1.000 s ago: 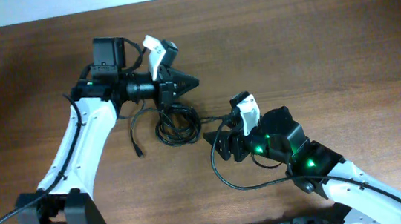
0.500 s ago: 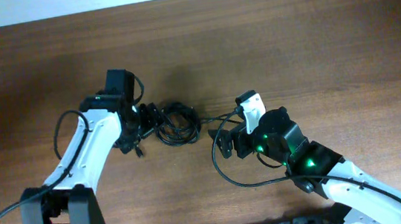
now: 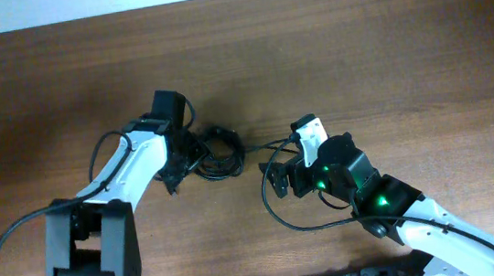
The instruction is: Untangle cables
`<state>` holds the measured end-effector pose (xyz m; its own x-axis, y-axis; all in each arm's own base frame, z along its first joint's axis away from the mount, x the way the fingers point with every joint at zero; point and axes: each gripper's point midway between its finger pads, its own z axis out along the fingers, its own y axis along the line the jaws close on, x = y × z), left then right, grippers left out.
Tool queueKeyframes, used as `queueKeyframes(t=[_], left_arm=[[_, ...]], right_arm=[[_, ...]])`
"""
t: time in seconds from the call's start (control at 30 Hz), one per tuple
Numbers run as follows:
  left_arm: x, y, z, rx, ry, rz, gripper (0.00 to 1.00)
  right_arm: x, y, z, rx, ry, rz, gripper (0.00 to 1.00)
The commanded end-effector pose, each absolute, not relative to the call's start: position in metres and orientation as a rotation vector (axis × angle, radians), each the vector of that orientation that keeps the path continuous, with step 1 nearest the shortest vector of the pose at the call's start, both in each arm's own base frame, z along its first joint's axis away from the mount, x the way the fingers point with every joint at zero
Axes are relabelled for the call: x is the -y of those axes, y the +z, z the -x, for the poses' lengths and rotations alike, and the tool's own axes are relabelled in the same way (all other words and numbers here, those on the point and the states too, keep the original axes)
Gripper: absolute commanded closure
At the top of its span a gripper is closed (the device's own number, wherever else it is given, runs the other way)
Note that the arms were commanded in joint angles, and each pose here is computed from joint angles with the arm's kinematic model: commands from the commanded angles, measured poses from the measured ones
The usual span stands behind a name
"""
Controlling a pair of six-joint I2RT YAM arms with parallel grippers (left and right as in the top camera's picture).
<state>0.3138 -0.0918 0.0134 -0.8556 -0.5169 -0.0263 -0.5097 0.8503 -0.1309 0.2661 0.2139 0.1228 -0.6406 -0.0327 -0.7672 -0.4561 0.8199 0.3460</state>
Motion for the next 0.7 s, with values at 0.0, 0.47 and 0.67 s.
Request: queueKeyframes(t=[0.0,0.47,0.67], left_arm=[[0.087,-0.011,-0.304,-3.024,-0.099,0.853,0.36],[0.108,0.128,-0.375,-2.703,-0.403,0.324,1.00],[0.095,0.148,-0.359,-2.648,-0.916,1.080,1.00]], right_arm=[[-0.210,0.119,-0.267,-2.200,0.650,0.348,0.01],[-0.247,0.175,-0.233,-2.073,0.990,0.539,0.01],[-0.266,0.100,-0.248,-2.369,1.115,0.280,0.01]])
